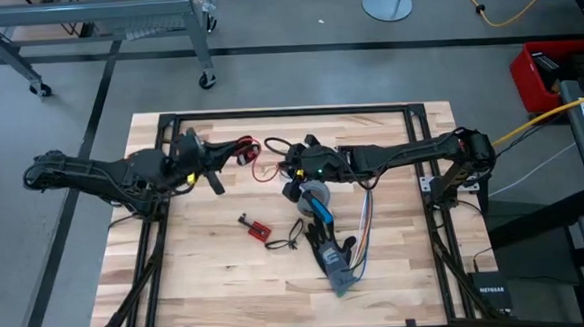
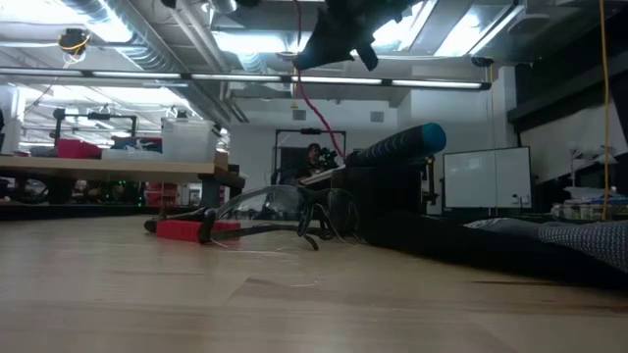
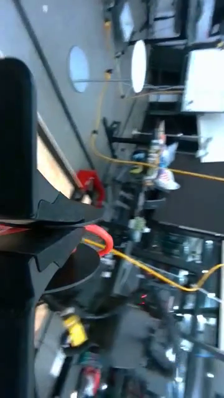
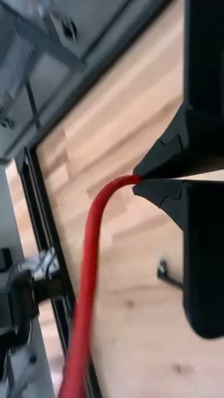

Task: Coil cords
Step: Coil the red wire around the spool

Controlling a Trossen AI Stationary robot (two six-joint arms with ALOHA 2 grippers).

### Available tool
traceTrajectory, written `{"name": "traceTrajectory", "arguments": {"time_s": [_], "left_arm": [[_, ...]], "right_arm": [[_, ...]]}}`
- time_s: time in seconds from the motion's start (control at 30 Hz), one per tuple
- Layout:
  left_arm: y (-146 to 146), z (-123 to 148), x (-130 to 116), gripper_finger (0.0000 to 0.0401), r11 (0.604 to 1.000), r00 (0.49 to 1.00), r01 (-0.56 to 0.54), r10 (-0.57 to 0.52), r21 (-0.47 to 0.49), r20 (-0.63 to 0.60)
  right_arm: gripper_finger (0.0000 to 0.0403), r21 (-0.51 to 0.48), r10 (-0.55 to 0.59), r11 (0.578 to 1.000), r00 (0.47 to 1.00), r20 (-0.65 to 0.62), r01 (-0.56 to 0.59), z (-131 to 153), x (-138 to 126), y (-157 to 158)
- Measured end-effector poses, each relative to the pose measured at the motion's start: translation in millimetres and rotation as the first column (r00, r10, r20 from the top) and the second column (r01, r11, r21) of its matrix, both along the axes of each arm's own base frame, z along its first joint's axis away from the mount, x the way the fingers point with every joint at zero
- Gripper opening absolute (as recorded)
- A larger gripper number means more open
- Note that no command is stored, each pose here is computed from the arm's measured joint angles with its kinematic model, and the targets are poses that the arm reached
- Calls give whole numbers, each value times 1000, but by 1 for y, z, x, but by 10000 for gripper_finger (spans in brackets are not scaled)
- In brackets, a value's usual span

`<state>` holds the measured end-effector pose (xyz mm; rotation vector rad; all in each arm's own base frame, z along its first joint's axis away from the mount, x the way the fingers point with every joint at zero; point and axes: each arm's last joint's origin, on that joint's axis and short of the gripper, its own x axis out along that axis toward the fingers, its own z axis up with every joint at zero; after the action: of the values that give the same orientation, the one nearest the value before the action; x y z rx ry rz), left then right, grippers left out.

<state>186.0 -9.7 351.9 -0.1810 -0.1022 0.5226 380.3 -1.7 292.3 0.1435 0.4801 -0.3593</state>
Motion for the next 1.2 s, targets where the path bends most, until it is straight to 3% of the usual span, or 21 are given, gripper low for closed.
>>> {"name": "traceTrajectory", "arguments": {"time_s": [0.13,0.27,0.47,0.83,0.97,1.2], "left_arm": [[0,7,2,0,999,998,-27,26,35,54],[0,3,1,0,999,1000,-22,21,38,15],[-7,-9,-2,0,999,998,19,-22,-51,-62],[-21,6,-22,0,986,989,139,-133,-91,62],[-22,10,-27,0,982,983,166,-157,-95,92],[-20,23,-20,0,992,974,126,-124,-2,189]], "right_arm": [[3,41,34,999,999,7,-34,0,0,1],[3,21,10,1000,1000,-6,-10,-1,0,1],[2,-52,-48,998,998,-44,45,-3,-2,-3],[1,-107,-109,990,983,-146,93,-10,-9,-5],[1,-64,-124,991,979,-162,115,-13,-11,-5],[0,64,-10,998,995,-97,17,-20,3,4]]}}
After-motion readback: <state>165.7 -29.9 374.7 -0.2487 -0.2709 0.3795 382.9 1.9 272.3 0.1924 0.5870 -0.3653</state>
